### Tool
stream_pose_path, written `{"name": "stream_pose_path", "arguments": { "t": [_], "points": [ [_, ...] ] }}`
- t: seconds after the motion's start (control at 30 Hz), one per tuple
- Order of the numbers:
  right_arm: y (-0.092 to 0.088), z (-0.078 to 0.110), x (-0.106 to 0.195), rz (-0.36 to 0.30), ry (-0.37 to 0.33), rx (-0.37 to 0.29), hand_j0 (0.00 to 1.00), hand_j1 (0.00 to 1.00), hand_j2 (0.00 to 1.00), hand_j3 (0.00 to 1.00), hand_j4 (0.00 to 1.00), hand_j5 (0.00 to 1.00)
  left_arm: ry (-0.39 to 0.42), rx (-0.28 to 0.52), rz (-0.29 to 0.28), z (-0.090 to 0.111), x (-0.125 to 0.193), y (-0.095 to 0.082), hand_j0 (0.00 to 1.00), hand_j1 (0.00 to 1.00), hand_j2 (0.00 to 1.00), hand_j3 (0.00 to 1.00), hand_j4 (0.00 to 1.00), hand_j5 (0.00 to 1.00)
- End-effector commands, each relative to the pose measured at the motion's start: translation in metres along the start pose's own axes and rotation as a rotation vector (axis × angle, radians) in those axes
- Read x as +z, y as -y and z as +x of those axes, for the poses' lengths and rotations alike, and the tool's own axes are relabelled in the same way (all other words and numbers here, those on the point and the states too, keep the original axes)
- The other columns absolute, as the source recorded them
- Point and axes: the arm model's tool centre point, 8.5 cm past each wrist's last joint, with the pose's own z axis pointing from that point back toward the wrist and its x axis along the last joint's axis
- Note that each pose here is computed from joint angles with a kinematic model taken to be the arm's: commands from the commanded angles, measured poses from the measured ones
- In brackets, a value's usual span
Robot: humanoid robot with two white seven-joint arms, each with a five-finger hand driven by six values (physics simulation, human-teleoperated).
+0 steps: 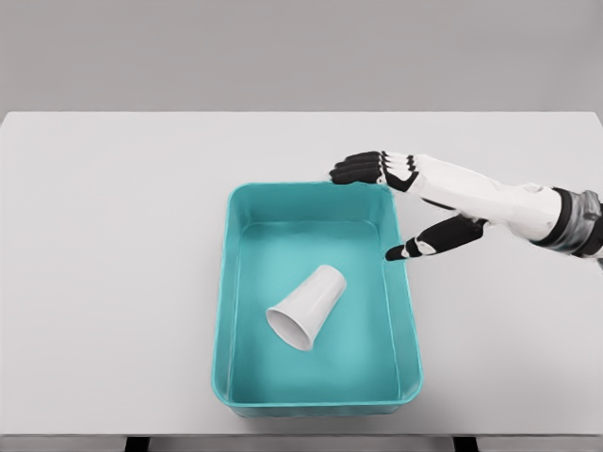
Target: Put the paper cup into the basket with your right arm
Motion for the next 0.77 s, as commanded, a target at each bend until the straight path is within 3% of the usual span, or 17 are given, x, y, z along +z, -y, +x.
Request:
{"name": "stream_pose_path", "arguments": {
  "t": [0.0,0.07,0.17,0.5,0.73],
  "points": [
    [0.033,0.009,0.018,-0.084,-0.001,0.030,1.00,1.00,1.00,1.00,1.00,1.00,0.000,0.000,0.000,0.000,0.000,0.000,1.00,1.00,1.00,1.00,1.00,1.00],
    [0.036,0.004,0.055,-0.177,-0.084,0.034,1.00,1.00,1.00,1.00,1.00,1.00,0.000,0.000,0.000,0.000,0.000,0.000,1.00,1.00,1.00,1.00,1.00,1.00],
    [0.036,0.004,0.074,-0.251,-0.114,0.039,1.00,1.00,1.00,1.00,1.00,1.00,0.000,0.000,0.000,0.000,0.000,0.000,1.00,1.00,1.00,1.00,1.00,1.00],
    [0.019,-0.012,0.085,-0.274,-0.162,-0.014,1.00,1.00,1.00,1.00,1.00,1.00,0.000,0.000,0.000,0.000,0.000,0.000,1.00,1.00,1.00,1.00,1.00,1.00],
    [0.015,-0.012,0.077,-0.286,-0.142,-0.020,1.00,1.00,1.00,1.00,1.00,1.00,0.000,-0.001,0.000,0.000,0.000,0.000,1.00,1.00,1.00,1.00,1.00,1.00]
  ]
}}
